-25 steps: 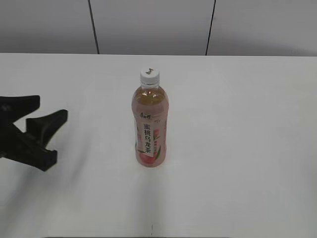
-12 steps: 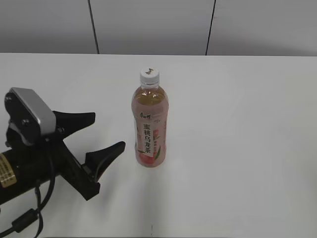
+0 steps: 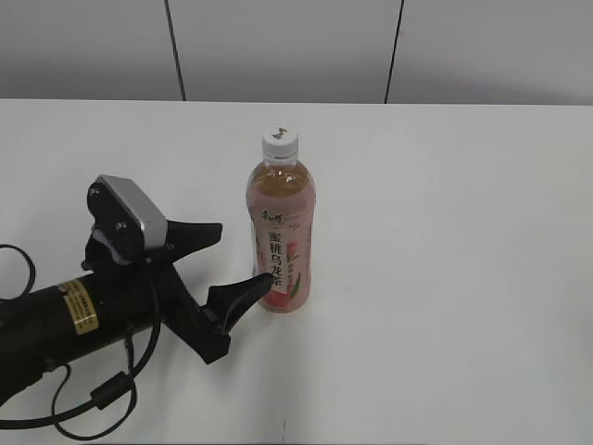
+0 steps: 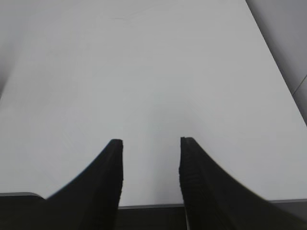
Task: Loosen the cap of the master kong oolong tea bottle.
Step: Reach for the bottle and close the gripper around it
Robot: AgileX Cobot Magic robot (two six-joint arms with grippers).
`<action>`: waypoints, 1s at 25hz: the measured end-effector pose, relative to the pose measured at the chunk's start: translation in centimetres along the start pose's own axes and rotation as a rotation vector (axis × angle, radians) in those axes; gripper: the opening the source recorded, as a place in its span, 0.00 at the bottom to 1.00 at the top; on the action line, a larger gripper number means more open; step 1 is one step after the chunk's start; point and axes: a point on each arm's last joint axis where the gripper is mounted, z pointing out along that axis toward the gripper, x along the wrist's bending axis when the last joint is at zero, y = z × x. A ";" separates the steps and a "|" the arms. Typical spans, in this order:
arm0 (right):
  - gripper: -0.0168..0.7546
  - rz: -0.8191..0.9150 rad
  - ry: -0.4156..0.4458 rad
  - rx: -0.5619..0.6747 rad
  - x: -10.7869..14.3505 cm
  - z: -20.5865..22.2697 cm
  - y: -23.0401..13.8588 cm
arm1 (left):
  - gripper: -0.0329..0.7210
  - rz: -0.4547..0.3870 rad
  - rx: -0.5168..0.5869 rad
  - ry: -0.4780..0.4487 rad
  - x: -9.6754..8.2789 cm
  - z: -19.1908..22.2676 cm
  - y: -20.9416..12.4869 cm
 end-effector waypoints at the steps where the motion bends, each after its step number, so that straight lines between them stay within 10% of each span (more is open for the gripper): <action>1: 0.41 0.000 0.000 0.000 0.0 0.0 0.0 | 0.79 0.005 -0.013 -0.006 0.0 0.3 0.3; 16: 0.41 0.006 0.000 0.000 0.0 0.0 0.0 | 0.80 0.025 -0.133 -0.143 0.7 5.0 4.2; 25: 0.41 0.044 0.061 0.025 0.4 0.9 1.5 | 0.64 0.036 -0.108 -0.183 0.4 5.2 3.9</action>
